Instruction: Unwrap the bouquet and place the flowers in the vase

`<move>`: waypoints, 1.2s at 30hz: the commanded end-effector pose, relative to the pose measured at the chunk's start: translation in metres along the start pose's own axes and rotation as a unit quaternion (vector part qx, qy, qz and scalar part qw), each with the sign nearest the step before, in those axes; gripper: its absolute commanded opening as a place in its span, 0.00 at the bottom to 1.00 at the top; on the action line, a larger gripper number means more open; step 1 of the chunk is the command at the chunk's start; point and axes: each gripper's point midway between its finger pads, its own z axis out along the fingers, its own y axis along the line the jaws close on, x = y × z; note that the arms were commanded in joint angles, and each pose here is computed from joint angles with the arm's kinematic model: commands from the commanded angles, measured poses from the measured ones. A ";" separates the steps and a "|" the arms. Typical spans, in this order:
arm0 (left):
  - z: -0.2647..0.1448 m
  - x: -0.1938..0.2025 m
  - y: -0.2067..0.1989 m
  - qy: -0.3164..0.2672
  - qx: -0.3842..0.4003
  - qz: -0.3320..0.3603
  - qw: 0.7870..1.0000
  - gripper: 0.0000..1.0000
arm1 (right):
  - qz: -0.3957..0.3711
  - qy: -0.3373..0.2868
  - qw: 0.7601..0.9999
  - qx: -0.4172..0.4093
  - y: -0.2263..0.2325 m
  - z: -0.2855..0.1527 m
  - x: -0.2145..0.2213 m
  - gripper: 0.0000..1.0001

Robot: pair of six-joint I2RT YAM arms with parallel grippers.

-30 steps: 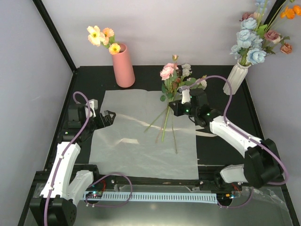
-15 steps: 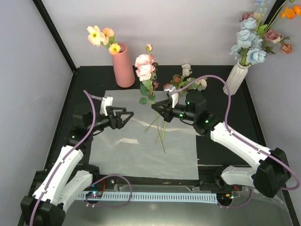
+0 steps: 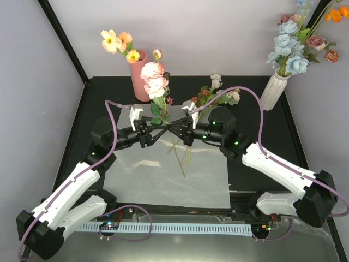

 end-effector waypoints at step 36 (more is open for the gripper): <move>0.021 -0.153 0.030 -0.150 -0.218 0.299 0.917 0.02 | -0.058 -0.082 0.960 0.261 -0.053 -0.073 -0.005 0.94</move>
